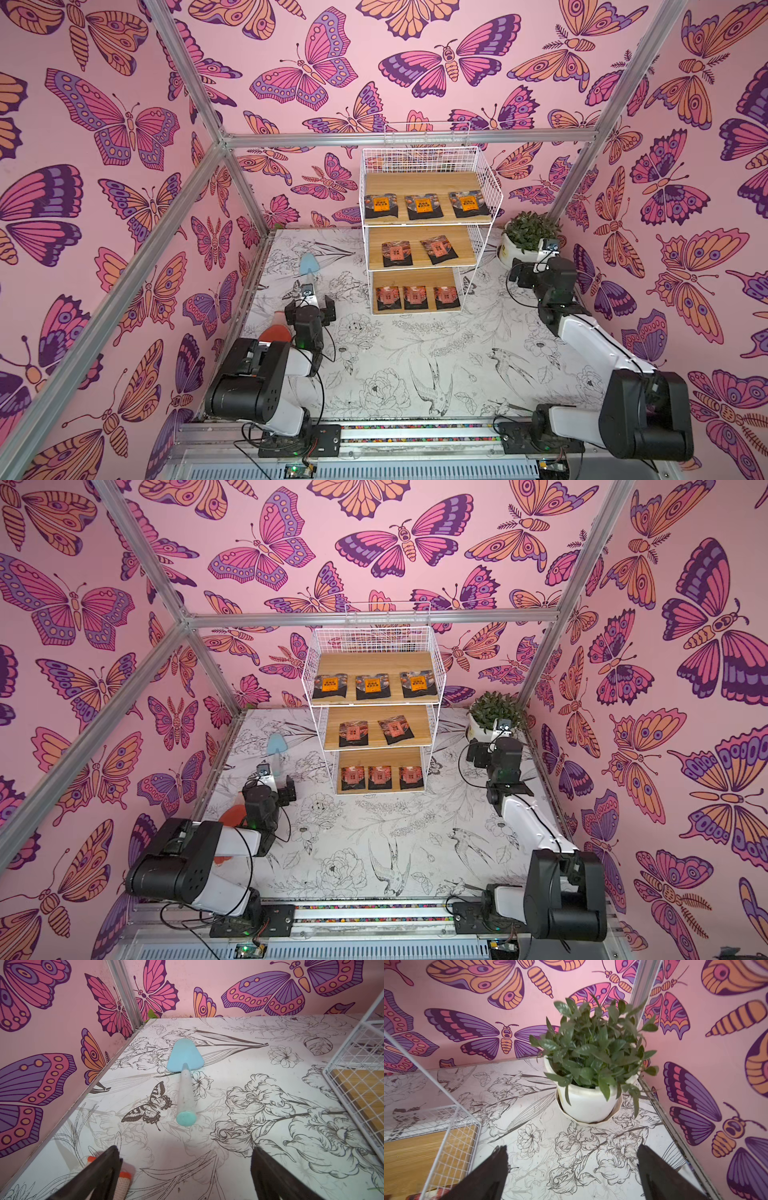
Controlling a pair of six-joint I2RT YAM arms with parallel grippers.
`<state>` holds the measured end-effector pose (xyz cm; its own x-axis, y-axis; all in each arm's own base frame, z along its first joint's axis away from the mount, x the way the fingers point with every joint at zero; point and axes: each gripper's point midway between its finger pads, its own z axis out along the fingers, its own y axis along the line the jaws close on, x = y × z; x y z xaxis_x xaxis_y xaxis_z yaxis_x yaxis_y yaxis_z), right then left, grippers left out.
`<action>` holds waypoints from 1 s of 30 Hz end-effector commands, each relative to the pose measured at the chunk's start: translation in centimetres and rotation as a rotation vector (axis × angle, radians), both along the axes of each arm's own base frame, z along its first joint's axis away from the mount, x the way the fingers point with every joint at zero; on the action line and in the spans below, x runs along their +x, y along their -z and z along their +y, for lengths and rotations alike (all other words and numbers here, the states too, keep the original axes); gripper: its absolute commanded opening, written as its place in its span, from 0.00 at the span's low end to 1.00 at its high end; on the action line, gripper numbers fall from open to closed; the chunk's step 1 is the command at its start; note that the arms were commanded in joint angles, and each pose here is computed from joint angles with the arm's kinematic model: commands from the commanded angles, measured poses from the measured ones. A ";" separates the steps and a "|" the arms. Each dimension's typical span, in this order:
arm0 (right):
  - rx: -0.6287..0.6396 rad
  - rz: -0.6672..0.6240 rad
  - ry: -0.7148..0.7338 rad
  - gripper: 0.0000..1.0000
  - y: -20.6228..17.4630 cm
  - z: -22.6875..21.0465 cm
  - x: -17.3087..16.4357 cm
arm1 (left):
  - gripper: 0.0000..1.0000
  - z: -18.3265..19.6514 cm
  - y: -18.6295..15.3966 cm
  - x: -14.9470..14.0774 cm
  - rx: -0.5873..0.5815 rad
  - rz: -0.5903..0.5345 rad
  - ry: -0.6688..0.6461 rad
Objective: Remove the tea bags from the shelf
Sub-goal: Pick up the tea bag from the shelf.
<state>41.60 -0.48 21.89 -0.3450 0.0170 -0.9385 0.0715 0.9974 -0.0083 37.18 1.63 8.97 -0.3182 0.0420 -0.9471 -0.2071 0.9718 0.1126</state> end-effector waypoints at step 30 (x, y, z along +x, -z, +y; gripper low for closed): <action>0.384 0.261 -0.131 0.99 -20.2 6.3 -14.1 | 1.00 -5.2 -10.7 -1.8 -0.218 0.163 0.108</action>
